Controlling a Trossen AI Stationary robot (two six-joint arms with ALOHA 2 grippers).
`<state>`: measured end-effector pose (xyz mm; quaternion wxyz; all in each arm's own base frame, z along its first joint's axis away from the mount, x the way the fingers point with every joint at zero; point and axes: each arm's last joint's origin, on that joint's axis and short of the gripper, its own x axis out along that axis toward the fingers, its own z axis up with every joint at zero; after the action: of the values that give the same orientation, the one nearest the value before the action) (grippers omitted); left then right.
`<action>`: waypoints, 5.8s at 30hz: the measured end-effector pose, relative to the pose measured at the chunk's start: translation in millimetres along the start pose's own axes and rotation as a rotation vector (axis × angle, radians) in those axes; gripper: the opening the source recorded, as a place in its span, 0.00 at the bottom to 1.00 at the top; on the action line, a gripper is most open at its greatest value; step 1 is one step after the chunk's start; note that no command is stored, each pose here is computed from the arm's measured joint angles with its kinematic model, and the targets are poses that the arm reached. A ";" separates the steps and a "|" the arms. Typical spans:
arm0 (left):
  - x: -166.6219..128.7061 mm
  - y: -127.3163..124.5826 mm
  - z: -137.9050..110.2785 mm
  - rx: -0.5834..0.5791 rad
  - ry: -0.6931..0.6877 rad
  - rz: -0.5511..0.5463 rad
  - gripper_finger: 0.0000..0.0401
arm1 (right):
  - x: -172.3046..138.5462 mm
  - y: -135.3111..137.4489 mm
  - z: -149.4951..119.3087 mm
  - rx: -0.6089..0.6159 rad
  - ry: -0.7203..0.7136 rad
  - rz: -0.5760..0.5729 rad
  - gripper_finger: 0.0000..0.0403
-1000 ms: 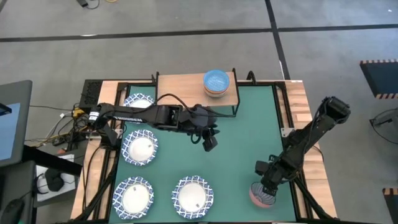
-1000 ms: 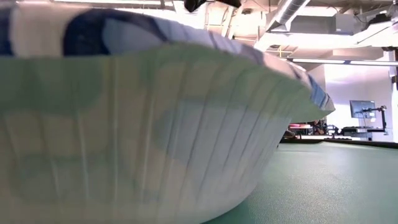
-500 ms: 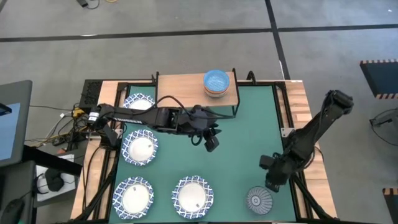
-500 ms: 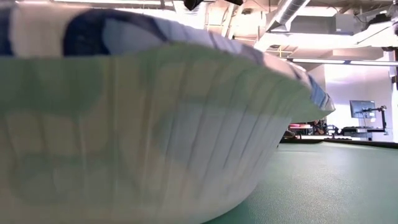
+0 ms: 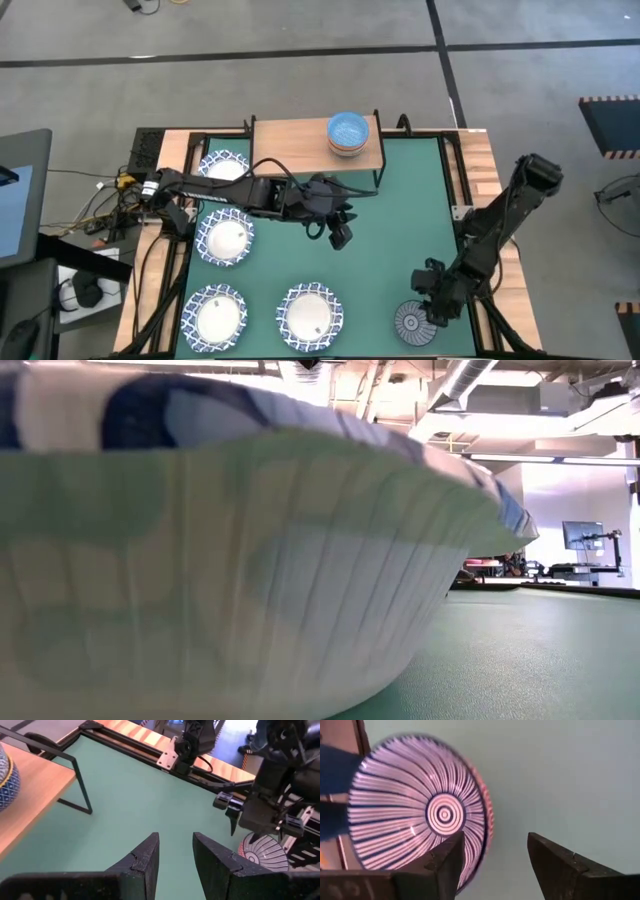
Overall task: Place and stack bowls onto a shelf
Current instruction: Stack the small dark blue bowl on the small blue bowl on the shelf
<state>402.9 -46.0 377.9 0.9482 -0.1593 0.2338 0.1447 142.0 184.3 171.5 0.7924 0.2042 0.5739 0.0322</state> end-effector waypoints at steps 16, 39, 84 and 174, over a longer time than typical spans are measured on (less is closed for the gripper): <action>0.1 -0.9 1.6 -0.015 -0.009 -0.022 0.26 | 6.0 -8.1 4.0 0.124 -0.045 -0.101 0.09; 74.5 -9.8 -31.6 0.102 0.031 -0.072 0.42 | -97.1 -38.5 119.2 0.213 -0.498 -0.390 0.10; 86.7 52.1 -0.9 0.117 0.100 -0.011 0.38 | -169.3 -56.2 162.2 0.181 -0.422 -0.593 0.13; 20.2 252.6 119.2 0.003 0.022 0.208 0.34 | -265.7 -119.3 224.5 0.288 -0.714 -0.697 0.16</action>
<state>379.3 231.3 409.0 0.9255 -0.1342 0.2599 0.2404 237.0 -65.0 424.6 0.8663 0.1060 0.3005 -0.3847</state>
